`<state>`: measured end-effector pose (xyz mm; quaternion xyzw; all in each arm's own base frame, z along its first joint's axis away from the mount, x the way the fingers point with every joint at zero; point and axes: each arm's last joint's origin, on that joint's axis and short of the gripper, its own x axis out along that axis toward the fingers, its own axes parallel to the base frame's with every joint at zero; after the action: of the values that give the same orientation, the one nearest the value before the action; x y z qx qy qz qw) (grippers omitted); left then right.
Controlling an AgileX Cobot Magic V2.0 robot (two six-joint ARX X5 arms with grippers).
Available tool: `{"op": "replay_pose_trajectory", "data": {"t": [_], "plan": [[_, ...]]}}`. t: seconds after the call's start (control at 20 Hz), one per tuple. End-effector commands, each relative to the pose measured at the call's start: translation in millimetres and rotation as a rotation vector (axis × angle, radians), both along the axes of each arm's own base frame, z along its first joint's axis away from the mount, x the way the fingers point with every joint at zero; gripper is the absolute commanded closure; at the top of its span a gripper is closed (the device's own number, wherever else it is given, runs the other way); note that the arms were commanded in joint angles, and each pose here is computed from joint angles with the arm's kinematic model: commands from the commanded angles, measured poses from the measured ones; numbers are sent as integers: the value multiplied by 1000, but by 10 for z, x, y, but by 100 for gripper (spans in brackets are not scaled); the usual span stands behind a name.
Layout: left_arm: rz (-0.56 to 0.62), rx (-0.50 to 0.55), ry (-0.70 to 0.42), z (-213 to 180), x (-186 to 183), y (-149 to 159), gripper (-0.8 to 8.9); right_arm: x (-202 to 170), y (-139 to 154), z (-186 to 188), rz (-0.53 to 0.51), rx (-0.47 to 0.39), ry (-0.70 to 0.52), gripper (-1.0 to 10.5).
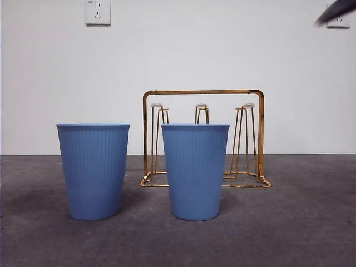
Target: Pick up cup 1,put cup 1 in the cup rack,pick up cup 2,put cup 2 in the cup rack
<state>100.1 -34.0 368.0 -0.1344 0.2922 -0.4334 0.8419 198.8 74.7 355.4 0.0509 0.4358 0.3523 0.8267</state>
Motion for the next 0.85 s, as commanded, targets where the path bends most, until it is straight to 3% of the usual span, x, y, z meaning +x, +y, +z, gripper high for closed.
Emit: {"op": "replay_pose_trajectory", "data": {"t": [0.05, 0.35, 0.55, 0.85], "plan": [[-24, -24, -16, 27, 20, -12, 127, 186, 273, -184, 4, -82, 65, 411], [-20, -37, -18, 39, 40, -15, 127, 534, 896, -755, 7, -261, 141, 415], [-28, -41, -10, 39, 37, -29, 127, 661, 1118, -1047, 3, -320, 163, 417], [-50, -45, 14, 27, 69, -64, 127, 756, 1226, -1269, 10, -347, 188, 723]]}}
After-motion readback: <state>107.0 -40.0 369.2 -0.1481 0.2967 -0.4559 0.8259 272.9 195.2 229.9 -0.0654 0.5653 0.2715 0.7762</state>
